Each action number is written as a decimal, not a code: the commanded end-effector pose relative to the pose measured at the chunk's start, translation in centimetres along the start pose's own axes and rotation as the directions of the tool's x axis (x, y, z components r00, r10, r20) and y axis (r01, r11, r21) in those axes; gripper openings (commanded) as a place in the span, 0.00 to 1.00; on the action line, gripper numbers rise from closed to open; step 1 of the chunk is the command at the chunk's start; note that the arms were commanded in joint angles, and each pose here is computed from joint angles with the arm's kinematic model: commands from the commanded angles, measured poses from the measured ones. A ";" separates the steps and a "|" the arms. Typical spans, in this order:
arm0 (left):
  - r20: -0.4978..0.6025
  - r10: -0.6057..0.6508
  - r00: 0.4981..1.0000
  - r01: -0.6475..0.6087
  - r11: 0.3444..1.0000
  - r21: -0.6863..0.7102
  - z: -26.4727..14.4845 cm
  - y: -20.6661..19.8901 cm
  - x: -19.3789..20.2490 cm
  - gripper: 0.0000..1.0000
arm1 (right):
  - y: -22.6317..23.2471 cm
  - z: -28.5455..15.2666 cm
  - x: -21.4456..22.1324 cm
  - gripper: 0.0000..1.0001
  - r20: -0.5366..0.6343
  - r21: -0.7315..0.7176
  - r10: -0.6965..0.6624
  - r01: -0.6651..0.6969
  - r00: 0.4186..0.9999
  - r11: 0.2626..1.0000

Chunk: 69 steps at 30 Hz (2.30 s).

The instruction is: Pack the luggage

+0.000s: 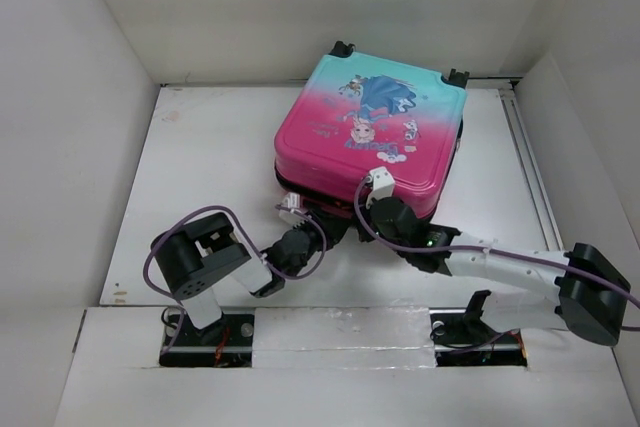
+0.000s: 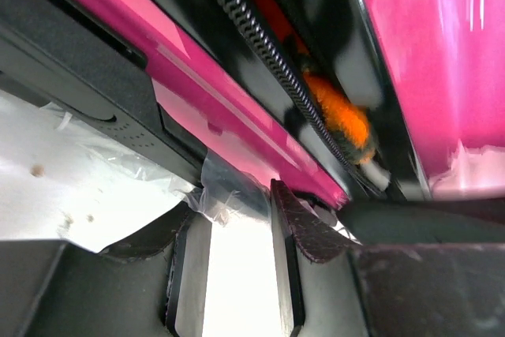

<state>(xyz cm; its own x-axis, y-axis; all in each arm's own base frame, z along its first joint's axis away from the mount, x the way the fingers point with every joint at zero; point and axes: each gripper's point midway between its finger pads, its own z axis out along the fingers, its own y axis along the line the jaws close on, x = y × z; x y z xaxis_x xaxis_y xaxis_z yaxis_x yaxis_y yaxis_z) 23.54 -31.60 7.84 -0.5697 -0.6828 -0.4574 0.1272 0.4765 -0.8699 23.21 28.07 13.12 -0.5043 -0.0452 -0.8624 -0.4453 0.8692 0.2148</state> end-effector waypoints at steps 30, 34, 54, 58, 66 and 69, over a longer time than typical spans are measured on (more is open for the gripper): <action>-0.166 0.036 0.986 0.013 0.959 0.285 -2.3 -6.9 3.7 0.00 | -8.6 1.8 6.2 0.40 0.273 0.533 0.187 -0.311 0.943 0.787; -0.162 0.033 0.986 0.017 0.956 0.293 -2.5 -7.4 3.4 0.00 | -8.3 -0.7 3.7 0.57 0.300 0.540 0.140 -0.289 0.944 0.790; -0.128 0.068 0.990 -0.029 0.958 0.285 -2.7 -8.0 3.1 0.00 | -8.3 -10.5 -12.4 0.72 0.661 0.057 0.333 -0.488 0.672 0.871; -0.049 0.075 0.996 -0.058 0.956 0.289 -3.2 -9.1 0.9 0.00 | -7.3 -11.2 -12.8 0.68 0.634 -0.010 0.332 -0.423 0.698 0.906; 0.352 0.190 0.916 -0.228 0.971 0.068 -5.9 -12.1 -12.1 0.62 | -9.2 -12.2 -14.6 0.15 0.545 0.187 0.179 -0.327 0.819 0.926; 0.463 0.181 0.868 -0.208 0.978 0.007 -5.8 -14.2 -18.7 0.79 | -11.5 -14.0 -18.9 0.05 0.603 0.251 0.127 -0.339 0.787 0.907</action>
<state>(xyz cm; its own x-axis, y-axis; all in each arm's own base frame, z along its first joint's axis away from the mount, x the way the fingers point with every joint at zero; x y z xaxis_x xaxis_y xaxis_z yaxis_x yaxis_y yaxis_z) 23.90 -26.63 27.32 -0.2592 -0.7817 -0.5673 0.3641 0.4649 -0.8070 26.57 14.29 28.38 -0.0907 0.3902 -0.9163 -0.0653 0.9157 0.3964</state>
